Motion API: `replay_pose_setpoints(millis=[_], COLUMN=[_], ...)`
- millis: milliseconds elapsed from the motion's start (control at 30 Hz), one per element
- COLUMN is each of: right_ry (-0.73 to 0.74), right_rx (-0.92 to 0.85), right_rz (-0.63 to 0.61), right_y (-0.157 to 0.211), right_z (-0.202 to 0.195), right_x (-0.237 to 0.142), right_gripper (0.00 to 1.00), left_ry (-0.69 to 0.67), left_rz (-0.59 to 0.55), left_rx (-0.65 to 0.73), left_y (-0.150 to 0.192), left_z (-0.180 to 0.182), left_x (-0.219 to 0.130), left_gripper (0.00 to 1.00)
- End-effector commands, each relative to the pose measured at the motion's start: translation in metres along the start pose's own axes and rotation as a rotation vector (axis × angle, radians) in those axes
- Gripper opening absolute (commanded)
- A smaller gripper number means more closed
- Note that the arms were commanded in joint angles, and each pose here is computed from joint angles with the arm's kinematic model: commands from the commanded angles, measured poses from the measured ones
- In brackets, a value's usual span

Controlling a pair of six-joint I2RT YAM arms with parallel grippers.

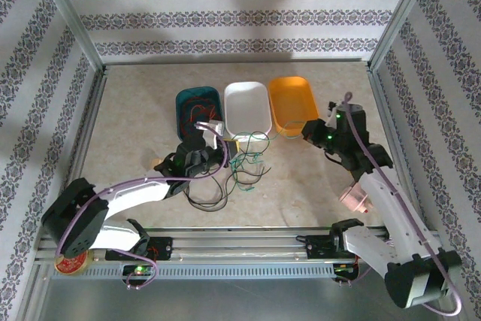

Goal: Untangle the cables

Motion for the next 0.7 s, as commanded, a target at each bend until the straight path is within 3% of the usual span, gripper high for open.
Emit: replay_pose_setpoints(millis=[0,233,433,467,500,600,667], right_ry=[-0.064,-0.082,-0.043,-0.041,-0.035,-0.005,0.024], right_rx=[-0.060,-0.144,-0.148,-0.149,-0.150,-0.128,-0.093], right_rz=[0.023,0.184,0.167,0.152,0.130,0.050,-0.005], right_y=[0.009,0.058,0.054,0.048,0.040,0.007,-0.017], right_z=[0.028,0.045,0.039,0.040,0.040,0.036,0.026], right_x=[0.012,0.043,0.052,0.051,0.050,0.044,0.040], right_gripper=[0.00,0.00,0.00,0.00,0.00,0.00,0.00], left_ry=[0.100,0.156,0.187,0.190,0.188,0.165,0.127], left_rz=[-0.075,-0.077,-0.075,-0.079,-0.090,-0.142,-0.179], left_rx=[-0.010,-0.002,0.007,0.006,0.001,-0.012,-0.015], left_y=[-0.029,-0.038,-0.039,-0.039,-0.041,-0.047,-0.052], left_z=[-0.027,-0.044,-0.056,-0.057,-0.056,-0.051,-0.045], left_x=[0.008,0.020,0.022,0.021,0.020,0.015,0.010], left_gripper=[0.00,0.00,0.02,0.13,0.31,0.66,0.83])
Point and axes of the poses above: each hand's point on the last joint's axis, 136 mm out from that joint toward the fingers, its own x axis out along the fingers, its own z axis along the line the jaws close on, y = z × x, the point moved 1 cm from there along -x, back along the fingers, and after that the axes turned 4 degrees about -x, right-handed, at the moved point
